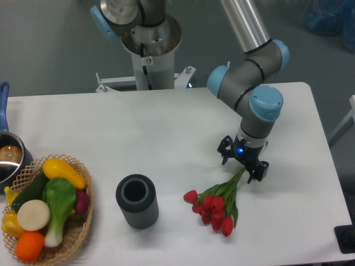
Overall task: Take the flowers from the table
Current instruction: 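Close the gripper around the green tulip stems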
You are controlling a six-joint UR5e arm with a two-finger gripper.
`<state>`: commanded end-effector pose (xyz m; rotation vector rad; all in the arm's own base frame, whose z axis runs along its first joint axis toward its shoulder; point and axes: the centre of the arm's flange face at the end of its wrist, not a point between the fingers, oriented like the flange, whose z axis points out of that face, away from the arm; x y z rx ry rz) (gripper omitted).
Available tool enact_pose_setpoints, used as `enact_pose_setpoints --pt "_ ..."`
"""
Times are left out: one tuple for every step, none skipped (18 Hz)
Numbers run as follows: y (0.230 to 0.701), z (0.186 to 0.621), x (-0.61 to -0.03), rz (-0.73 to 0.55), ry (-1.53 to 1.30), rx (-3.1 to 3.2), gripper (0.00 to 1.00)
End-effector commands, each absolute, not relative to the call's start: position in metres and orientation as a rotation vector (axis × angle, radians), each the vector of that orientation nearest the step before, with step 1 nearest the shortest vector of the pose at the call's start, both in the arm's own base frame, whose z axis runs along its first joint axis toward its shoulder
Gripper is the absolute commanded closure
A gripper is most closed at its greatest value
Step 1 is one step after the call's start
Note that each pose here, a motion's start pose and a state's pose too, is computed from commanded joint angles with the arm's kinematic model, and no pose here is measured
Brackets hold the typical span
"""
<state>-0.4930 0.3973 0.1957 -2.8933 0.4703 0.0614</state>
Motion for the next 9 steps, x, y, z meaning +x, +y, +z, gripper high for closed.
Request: enact_pose_setpoints --pt "0.3986 0.1966 -0.4939 0.066 0.471 -2.894 0.11" --pt "0.3993 0.1966 -0.4954 0.068 0.469 -2.894 0.18" --pt "0.3995 0.1952 -0.4959 0.064 0.468 -2.895 0.23" --pt "0.4003 0.1953 -0.4954 0.065 0.471 -2.894 0.26" --pt "0.4003 0.1952 -0.4952 0.063 0.471 -2.894 0.31" --pt "0.4003 0.1953 -0.4954 0.065 0.471 -2.894 0.35" --pt "0.4003 0.1952 -0.4952 0.063 0.471 -2.894 0.37" --pt "0.3996 0.1953 -0.4960 0.066 0.469 -2.894 0.38" --pt "0.4003 0.1953 -0.4954 0.065 0.471 -2.894 0.42"
